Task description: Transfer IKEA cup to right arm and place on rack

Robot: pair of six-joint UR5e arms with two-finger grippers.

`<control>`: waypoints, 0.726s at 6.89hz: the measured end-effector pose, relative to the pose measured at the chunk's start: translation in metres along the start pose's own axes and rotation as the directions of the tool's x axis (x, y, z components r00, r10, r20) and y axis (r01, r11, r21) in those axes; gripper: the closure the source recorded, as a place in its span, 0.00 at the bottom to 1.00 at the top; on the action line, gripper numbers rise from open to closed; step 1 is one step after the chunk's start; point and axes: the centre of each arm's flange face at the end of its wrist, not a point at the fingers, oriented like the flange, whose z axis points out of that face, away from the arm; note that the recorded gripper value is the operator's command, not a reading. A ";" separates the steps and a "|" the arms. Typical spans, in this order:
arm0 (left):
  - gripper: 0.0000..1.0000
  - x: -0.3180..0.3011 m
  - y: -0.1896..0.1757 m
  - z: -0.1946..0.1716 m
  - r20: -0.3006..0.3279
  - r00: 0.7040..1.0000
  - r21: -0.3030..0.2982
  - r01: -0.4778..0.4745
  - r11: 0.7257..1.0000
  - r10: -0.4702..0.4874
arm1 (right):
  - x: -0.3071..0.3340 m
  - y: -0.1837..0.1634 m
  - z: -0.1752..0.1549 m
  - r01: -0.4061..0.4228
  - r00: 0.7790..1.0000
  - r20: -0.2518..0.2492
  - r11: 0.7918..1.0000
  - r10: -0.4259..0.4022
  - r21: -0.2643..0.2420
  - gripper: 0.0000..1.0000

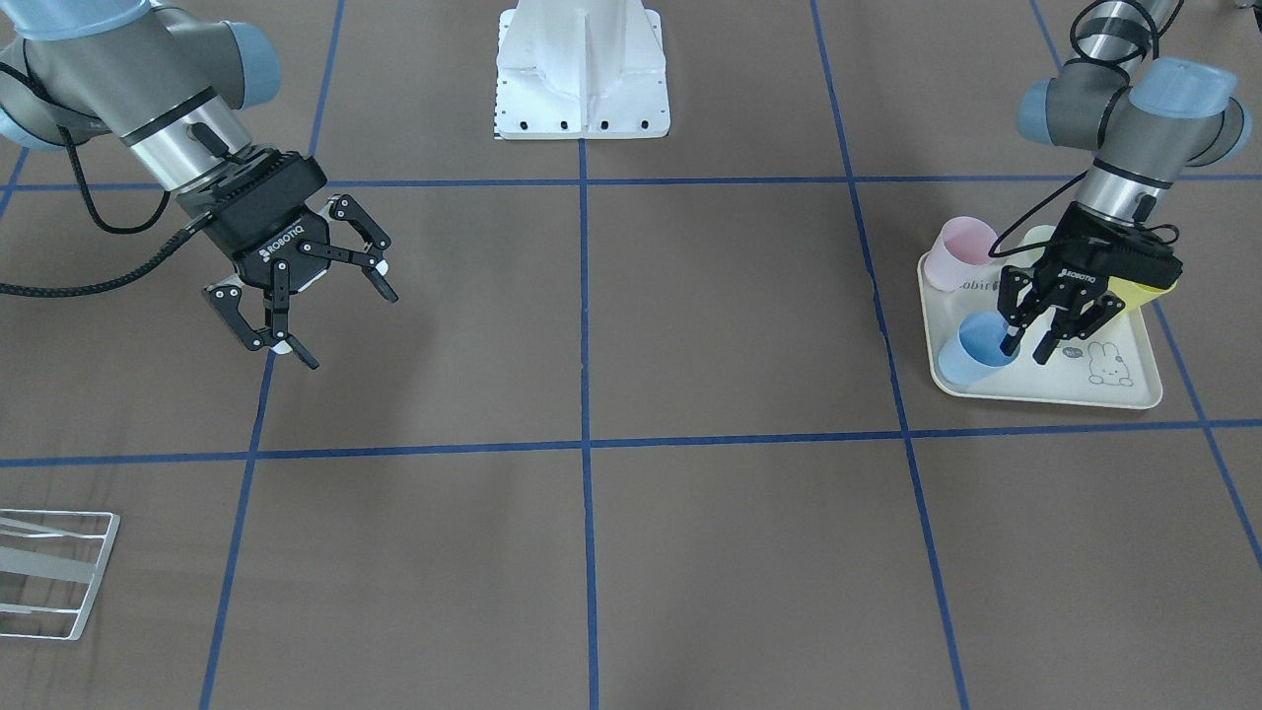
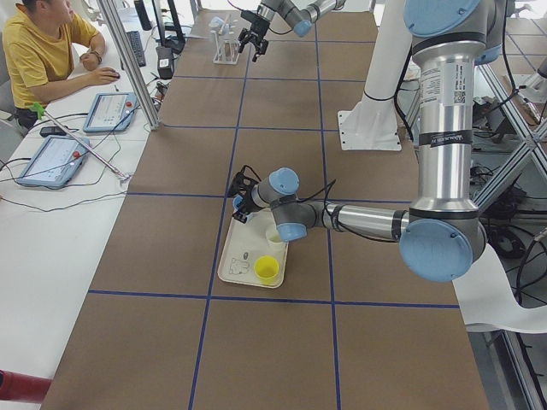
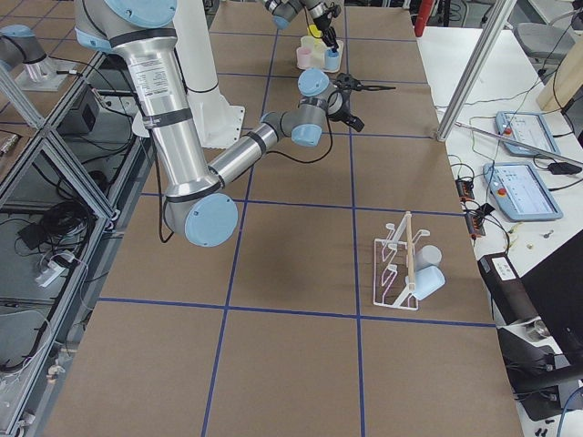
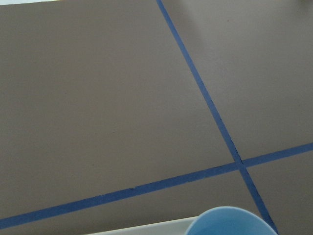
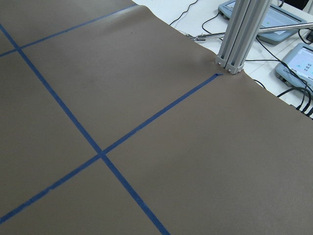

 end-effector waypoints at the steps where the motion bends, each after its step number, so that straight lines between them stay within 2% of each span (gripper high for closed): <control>1: 0.64 0.002 0.000 0.000 -0.004 1.000 -0.001 -0.002 1.000 0.002 | 0.000 0.001 0.001 0.000 1.000 0.000 1.000 0.000 -0.002 0.01; 3: 0.65 0.004 0.000 0.001 -0.009 1.000 -0.002 -0.004 1.000 0.004 | 0.000 0.001 0.002 0.000 1.000 0.000 1.000 0.000 -0.004 0.01; 4: 0.69 0.006 0.001 0.002 -0.013 1.000 -0.006 -0.006 1.000 0.006 | 0.001 0.002 0.002 -0.001 1.000 -0.001 1.000 0.001 -0.005 0.01; 5: 0.84 0.008 0.003 0.003 -0.016 1.000 -0.009 -0.009 1.000 0.009 | 0.001 0.002 0.002 -0.001 1.000 -0.001 1.000 0.001 -0.006 0.01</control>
